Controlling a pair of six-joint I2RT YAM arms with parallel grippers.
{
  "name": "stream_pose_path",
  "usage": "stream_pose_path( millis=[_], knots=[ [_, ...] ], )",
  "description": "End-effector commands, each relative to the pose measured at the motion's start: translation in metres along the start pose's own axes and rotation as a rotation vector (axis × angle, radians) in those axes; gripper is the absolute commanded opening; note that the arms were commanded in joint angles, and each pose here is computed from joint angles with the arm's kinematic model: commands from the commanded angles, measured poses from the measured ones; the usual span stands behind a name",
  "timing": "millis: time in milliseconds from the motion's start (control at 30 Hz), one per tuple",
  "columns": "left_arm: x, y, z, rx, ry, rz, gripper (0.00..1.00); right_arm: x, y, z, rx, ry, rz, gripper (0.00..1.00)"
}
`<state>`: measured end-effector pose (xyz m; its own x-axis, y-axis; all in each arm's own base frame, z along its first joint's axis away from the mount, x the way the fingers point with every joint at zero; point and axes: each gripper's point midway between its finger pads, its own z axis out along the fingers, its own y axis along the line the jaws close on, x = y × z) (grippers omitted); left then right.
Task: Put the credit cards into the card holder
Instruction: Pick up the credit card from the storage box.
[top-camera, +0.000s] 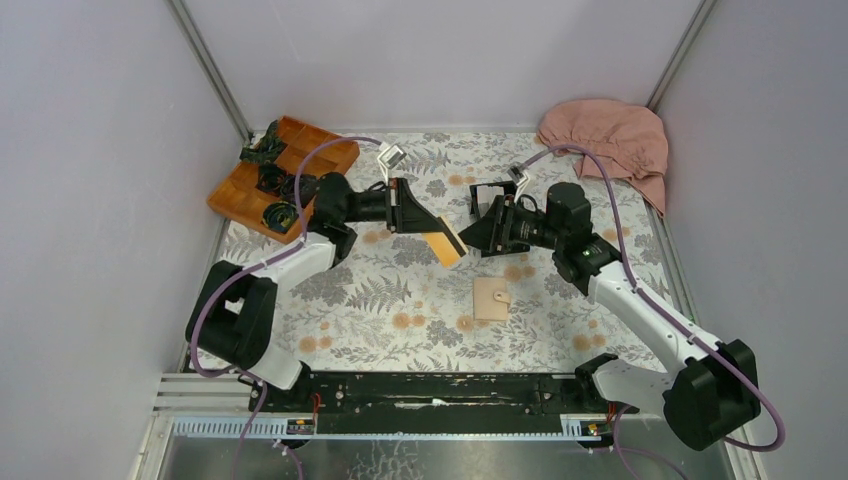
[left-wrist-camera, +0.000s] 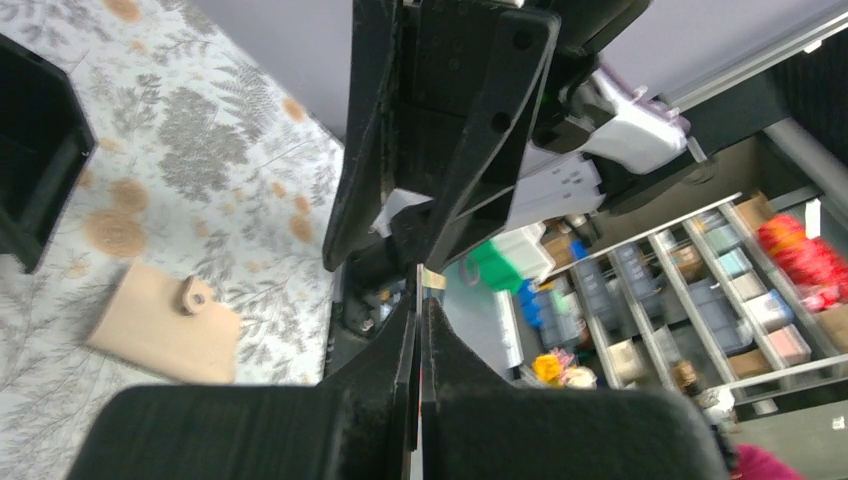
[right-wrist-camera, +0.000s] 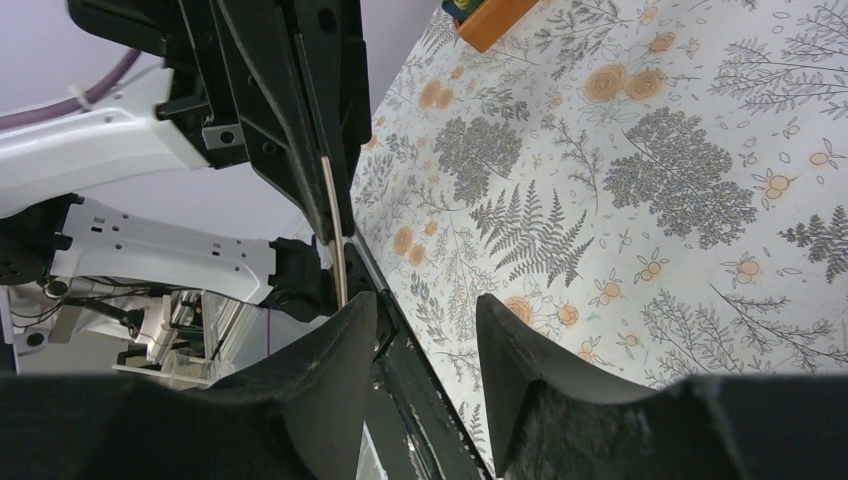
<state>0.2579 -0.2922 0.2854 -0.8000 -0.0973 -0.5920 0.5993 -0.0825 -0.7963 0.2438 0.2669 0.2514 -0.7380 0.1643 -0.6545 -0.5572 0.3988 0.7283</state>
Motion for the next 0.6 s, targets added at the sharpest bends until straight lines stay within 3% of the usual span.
stream_pose_path(
  millis=[0, 367, 567],
  knots=[
    [0.004, 0.014, 0.014, -0.085, 0.069, 0.073, 0.00, -0.010, 0.017, -0.001, -0.071, -0.012, -0.032, 0.49],
    [0.015, 0.019, 0.014, -0.149, 0.125, 0.102, 0.00, -0.026, 0.003, -0.017, 0.095, -0.121, -0.080, 0.49],
    [0.014, 0.020, 0.015, -0.144, 0.126, 0.102, 0.00, -0.024, 0.012, -0.018, 0.060, -0.096, -0.083, 0.50]
  ],
)
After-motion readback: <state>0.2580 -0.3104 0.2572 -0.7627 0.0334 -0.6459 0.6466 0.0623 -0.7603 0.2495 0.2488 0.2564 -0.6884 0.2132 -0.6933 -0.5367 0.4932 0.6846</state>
